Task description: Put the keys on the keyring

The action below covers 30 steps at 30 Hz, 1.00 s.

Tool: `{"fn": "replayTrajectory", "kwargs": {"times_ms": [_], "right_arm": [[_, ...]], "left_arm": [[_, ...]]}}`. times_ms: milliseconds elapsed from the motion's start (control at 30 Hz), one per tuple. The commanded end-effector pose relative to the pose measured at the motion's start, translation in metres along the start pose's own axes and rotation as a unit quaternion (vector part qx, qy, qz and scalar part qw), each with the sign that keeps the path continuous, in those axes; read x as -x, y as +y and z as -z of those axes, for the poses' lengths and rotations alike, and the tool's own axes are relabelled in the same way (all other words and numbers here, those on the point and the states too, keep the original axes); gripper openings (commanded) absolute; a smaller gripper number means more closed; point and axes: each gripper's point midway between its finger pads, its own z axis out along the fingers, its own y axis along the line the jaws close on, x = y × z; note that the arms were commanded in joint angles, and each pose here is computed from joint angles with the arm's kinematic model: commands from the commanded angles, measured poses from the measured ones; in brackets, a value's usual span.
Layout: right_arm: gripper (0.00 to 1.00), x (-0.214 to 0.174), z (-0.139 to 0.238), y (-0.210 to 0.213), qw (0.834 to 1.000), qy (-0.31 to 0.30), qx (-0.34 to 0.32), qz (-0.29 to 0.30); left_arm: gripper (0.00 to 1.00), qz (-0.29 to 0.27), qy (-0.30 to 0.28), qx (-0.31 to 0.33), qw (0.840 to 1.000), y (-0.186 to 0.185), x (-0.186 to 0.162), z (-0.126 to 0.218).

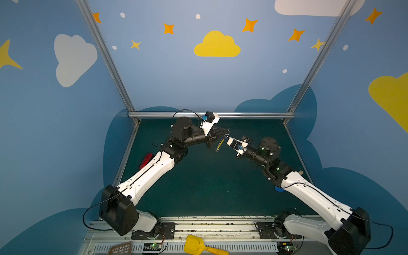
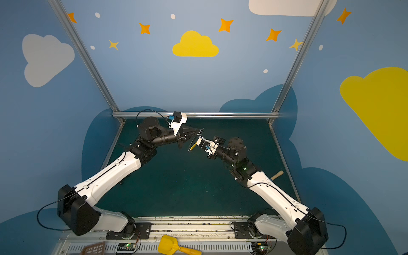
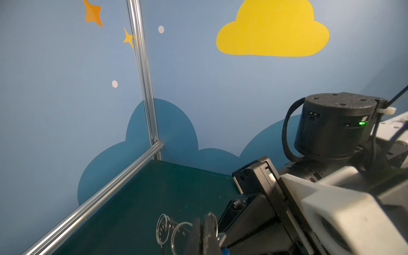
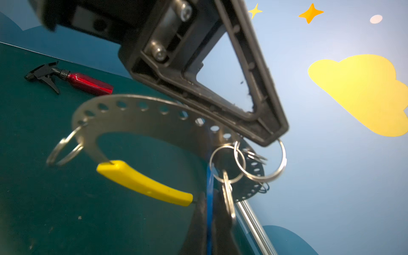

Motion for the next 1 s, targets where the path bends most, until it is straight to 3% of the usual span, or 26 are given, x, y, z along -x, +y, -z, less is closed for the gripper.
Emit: {"fn": "replayTrajectory", "kwargs": {"times_ms": [0,133,300,567,967], "right_arm": [[0.01,0.008,0.004,-0.005,1.000,-0.005,0.000,-0.020],[0.03,0.007,0.005,-0.008,1.000,-0.004,-0.004,-0.030],[0.22,0.008,0.007,-0.007,0.999,-0.014,0.002,-0.045],[0.33,0.014,0.010,-0.010,0.995,-0.044,0.012,-0.084],[0.37,0.005,0.033,-0.029,0.988,-0.040,-0.013,-0.150]], "left_arm": [[0.03,-0.014,-0.015,-0.004,1.000,-0.004,0.011,0.003],[0.03,-0.013,-0.017,-0.004,1.000,-0.005,0.011,0.005],[0.03,-0.012,-0.023,-0.006,1.000,-0.006,0.014,0.005],[0.03,-0.012,-0.021,-0.008,1.000,-0.008,0.012,0.006],[0.03,-0.020,-0.021,-0.009,1.000,-0.008,0.012,0.008]]}}
